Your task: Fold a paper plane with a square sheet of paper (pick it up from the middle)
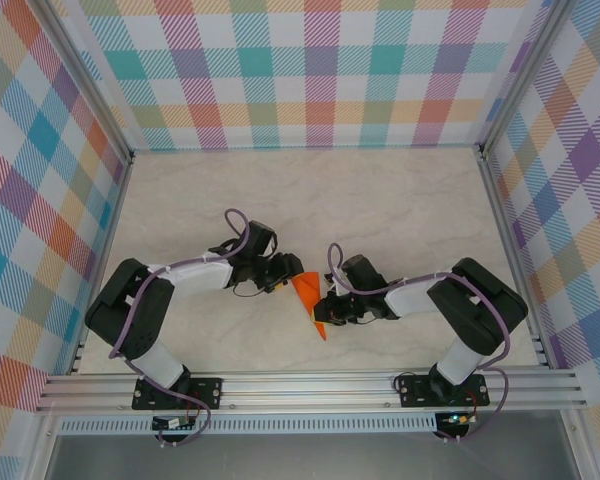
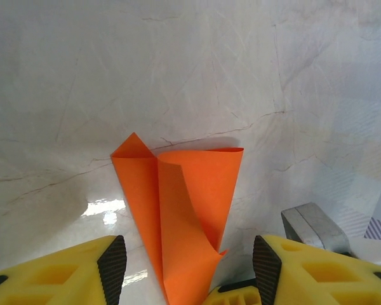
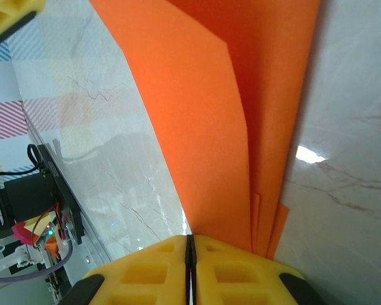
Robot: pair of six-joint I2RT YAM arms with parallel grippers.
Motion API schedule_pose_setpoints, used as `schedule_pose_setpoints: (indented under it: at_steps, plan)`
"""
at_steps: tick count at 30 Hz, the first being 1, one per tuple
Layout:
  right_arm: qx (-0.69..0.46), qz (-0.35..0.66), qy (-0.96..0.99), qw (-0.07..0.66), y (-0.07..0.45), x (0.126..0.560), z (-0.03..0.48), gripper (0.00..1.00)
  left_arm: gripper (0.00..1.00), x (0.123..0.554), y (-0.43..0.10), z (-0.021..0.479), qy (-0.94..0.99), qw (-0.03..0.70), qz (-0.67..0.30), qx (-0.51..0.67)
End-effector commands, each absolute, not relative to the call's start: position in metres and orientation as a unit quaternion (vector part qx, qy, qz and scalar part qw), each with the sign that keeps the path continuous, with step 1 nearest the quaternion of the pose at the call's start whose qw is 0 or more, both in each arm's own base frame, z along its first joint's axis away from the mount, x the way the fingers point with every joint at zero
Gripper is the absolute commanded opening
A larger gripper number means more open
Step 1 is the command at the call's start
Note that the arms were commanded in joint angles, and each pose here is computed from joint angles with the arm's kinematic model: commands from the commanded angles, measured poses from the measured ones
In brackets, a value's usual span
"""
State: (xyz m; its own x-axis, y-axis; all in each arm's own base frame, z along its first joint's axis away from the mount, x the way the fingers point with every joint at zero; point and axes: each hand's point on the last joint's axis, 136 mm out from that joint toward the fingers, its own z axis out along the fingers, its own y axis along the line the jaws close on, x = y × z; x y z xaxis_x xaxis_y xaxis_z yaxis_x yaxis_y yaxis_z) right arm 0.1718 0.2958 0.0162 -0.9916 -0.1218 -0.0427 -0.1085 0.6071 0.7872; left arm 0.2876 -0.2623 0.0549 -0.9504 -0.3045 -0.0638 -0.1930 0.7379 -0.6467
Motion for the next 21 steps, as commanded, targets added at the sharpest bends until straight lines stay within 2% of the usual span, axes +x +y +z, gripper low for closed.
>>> schedule_pose_setpoints:
  at_steps: [1, 6, 13, 17, 21]
  plan:
    - [0.044, -0.382, -0.922, 0.051, 0.272, 0.155, -0.015, 0.11, 0.54, 0.288, -0.258, 0.053, 0.933, 0.059, -0.321, -0.152]
    - [0.04, -0.38, -0.923, 0.05, 0.271, 0.156, -0.016, 0.11, 0.53, 0.289, -0.254, 0.069, 0.927, 0.09, -0.33, -0.155]
    - [0.034, -0.382, -0.922, 0.048, 0.272, 0.159, -0.016, 0.11, 0.21, 0.263, -0.264, 0.073, 0.91, 0.12, -0.389, -0.075]
    - [0.033, -0.382, -0.922, 0.051, 0.272, 0.158, -0.017, 0.11, 0.12, 0.254, -0.274, 0.068, 0.896, 0.126, -0.423, -0.044]
    - [0.03, -0.381, -0.923, 0.053, 0.271, 0.158, -0.019, 0.11, 0.11, 0.256, -0.287, 0.073, 0.884, 0.136, -0.446, -0.02]
